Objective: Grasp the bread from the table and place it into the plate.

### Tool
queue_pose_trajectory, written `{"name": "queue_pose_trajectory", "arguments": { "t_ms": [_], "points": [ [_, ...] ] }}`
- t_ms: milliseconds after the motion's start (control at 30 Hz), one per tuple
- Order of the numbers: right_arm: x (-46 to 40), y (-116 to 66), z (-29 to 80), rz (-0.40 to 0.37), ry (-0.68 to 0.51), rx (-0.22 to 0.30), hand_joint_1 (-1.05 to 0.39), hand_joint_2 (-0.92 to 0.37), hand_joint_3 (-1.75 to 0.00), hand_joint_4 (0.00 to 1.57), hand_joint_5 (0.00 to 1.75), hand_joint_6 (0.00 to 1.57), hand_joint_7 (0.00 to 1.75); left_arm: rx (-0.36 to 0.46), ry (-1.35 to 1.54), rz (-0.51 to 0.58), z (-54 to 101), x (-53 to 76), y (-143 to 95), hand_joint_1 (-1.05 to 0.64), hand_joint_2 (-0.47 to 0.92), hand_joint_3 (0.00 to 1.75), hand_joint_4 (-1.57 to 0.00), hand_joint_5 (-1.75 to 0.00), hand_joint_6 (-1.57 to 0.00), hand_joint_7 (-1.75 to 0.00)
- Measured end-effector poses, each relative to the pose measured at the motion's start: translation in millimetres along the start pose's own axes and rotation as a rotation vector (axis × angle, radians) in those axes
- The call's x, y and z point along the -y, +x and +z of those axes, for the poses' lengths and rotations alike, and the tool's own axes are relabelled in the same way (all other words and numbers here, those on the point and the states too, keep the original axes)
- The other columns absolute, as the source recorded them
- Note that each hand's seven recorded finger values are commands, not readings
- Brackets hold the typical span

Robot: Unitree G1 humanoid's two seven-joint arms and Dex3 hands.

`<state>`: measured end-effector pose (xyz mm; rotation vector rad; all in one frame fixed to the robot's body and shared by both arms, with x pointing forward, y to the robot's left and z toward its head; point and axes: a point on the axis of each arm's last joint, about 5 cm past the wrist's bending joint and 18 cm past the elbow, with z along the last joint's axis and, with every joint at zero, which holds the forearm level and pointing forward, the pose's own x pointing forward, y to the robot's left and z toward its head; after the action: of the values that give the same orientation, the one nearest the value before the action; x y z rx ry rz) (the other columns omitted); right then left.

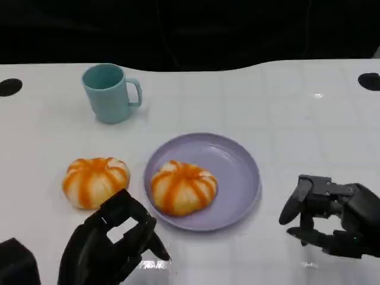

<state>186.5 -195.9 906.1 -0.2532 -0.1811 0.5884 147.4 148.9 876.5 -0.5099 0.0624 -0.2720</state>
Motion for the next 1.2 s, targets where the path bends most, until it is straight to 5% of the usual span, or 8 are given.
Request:
{"name": "queue_pose_trajectory", "arguments": {
  "t_ms": [467,1200],
  "points": [
    [-8.1,-17.3,3.9,-0.048,0.085,-0.134,-0.38,-0.92,-0.29,0.72,1.75,0.56,1.49,0.003,0.002,-0.006,0.6,1.8,-1,-0.58,0.92,0.21,-0.68,-1.75,-0.55,-1.59],
    [-18.6,-8.6,-8.4,-0.032,0.125,-0.141,-0.38,-0.92,-0.26,0.73,1.75,0.55,1.53,-0.007,0.019,0.012,0.3,-7.7,-2,-0.59,0.92,0.19,-0.68,-1.75,-0.55,-1.57]
  ]
}}
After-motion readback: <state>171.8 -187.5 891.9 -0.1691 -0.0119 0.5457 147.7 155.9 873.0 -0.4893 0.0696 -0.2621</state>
